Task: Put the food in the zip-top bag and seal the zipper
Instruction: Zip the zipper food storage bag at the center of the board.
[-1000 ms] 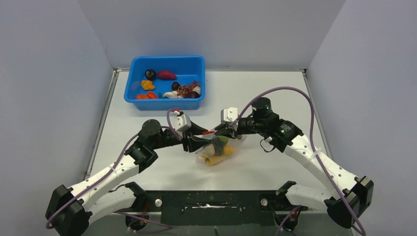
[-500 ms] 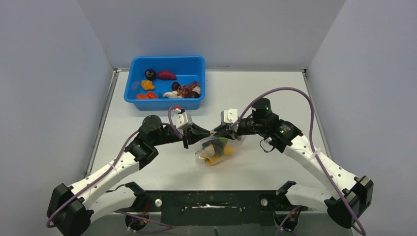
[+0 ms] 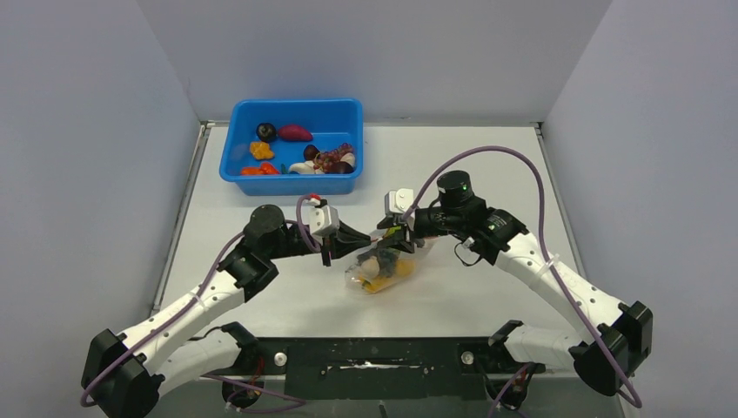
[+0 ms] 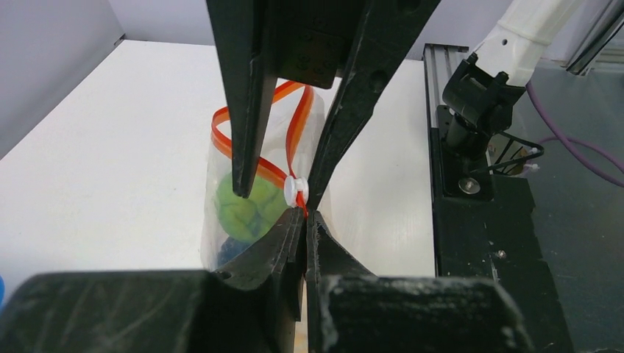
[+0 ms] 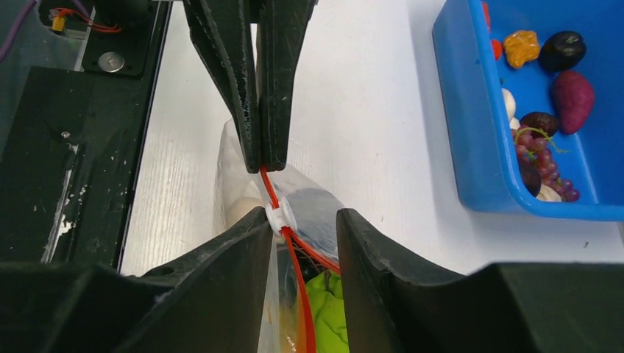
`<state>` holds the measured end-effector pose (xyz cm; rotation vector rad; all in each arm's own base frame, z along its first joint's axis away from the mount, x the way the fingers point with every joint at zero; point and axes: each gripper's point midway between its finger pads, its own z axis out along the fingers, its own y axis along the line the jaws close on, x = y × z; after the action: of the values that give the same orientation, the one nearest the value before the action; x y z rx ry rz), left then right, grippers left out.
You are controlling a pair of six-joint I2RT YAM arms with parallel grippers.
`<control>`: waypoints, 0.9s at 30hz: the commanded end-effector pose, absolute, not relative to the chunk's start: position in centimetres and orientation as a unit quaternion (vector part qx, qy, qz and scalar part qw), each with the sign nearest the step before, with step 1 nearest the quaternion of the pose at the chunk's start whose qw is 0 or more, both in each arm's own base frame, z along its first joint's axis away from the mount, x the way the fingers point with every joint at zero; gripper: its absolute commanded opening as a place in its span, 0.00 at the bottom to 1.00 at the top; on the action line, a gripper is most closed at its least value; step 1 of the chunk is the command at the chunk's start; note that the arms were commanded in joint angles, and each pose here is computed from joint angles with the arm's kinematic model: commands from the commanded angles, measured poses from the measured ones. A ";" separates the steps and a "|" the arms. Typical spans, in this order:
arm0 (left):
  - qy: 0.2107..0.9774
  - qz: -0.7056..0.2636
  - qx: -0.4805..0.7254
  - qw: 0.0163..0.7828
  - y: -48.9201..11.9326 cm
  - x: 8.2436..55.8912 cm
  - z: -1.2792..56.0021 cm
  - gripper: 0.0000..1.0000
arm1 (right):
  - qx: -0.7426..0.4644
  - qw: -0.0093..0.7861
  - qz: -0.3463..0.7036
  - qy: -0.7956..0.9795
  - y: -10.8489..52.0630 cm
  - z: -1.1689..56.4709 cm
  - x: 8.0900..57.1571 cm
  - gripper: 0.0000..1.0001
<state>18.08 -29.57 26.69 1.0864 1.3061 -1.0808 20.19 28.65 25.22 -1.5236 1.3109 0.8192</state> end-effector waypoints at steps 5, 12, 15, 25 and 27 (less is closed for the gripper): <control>0.509 -0.458 0.468 0.559 -29.5 17.6 29.4 0.00 | -0.624 0.470 0.359 0.511 30.0 27.1 20.5 0.22; 0.513 -0.451 0.461 0.566 -29.0 17.5 29.5 0.00 | -0.624 0.481 0.366 0.495 30.0 27.8 19.9 0.18; 0.513 -0.456 0.461 0.563 -29.1 17.4 29.4 0.00 | -0.623 0.489 0.364 0.490 30.0 28.0 19.9 0.36; 0.517 -0.463 0.448 0.563 -29.2 17.7 29.7 0.00 | -0.625 0.479 0.385 0.481 30.1 28.0 19.1 0.00; 0.525 -0.457 0.442 0.566 -29.0 18.0 29.7 0.04 | -0.625 0.481 0.385 0.481 30.0 27.9 19.0 0.00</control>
<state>17.93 -29.08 27.31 1.0727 1.2981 -1.0746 19.24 29.74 25.48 -1.5408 1.2944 0.9468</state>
